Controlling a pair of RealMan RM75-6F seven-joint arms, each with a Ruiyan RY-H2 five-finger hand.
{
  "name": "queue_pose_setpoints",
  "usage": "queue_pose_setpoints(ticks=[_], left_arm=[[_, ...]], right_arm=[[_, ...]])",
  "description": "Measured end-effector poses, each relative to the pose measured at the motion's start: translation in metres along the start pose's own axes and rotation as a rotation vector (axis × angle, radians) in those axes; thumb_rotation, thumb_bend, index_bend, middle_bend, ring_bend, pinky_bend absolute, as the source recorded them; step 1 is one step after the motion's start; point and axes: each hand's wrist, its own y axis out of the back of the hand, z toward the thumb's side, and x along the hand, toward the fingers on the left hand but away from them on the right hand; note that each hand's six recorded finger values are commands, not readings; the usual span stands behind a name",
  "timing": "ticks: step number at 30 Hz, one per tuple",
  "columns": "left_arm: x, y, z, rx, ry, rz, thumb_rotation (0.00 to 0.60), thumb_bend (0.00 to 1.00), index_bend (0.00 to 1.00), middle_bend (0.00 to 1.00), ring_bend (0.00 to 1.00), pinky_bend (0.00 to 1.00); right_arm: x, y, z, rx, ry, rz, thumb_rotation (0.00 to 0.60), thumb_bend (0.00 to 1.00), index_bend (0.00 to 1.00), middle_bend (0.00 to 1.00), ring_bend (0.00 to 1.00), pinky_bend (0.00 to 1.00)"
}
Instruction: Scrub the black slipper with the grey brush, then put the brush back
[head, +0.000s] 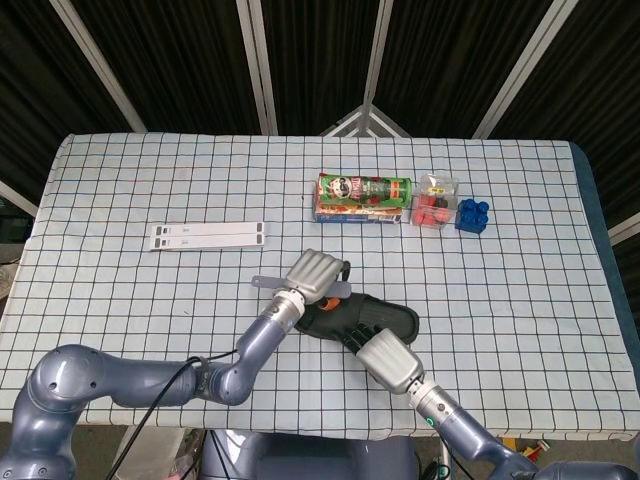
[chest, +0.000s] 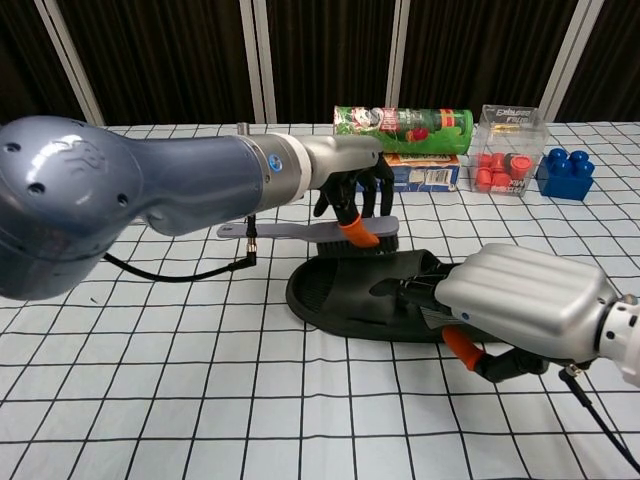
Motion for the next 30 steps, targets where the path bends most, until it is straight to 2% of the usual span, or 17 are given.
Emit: queue_pose_setpoints(ticks=[5,14,23,30], left_arm=[[0.002,-0.004,0.012,-0.016,-0.028,0.013,0.600,0.68,0.57,0.74,0.61,0.64],[0.004,-0.008,0.031,-0.103,-0.103,0.060,0.600,0.68,0.57,0.74,0.62,0.64],[0.005,0.002,0.032,-0.217,-0.135,0.112,0.600,0.69,0.59,0.76,0.63,0.65],[0.002,0.003,0.019,-0.146,-0.111,0.087,0.600,0.69,0.59,0.76,0.63,0.65]], right_arm=[[0.001,-0.001,0.002,0.002,0.003,0.002,0.600,0.80,0.00,0.23,0.23,0.42],[0.003,-0.002,0.000,0.004,-0.004,0.007,0.600,0.80,0.00,0.23,0.23,0.42],[0.004,-0.001,-0.001,0.002,-0.008,0.006,0.600,0.80,0.00,0.23,0.23,0.42],[0.003,0.003,-0.002,0.001,-0.008,-0.002,0.600,0.80,0.00,0.23,0.23,0.42]])
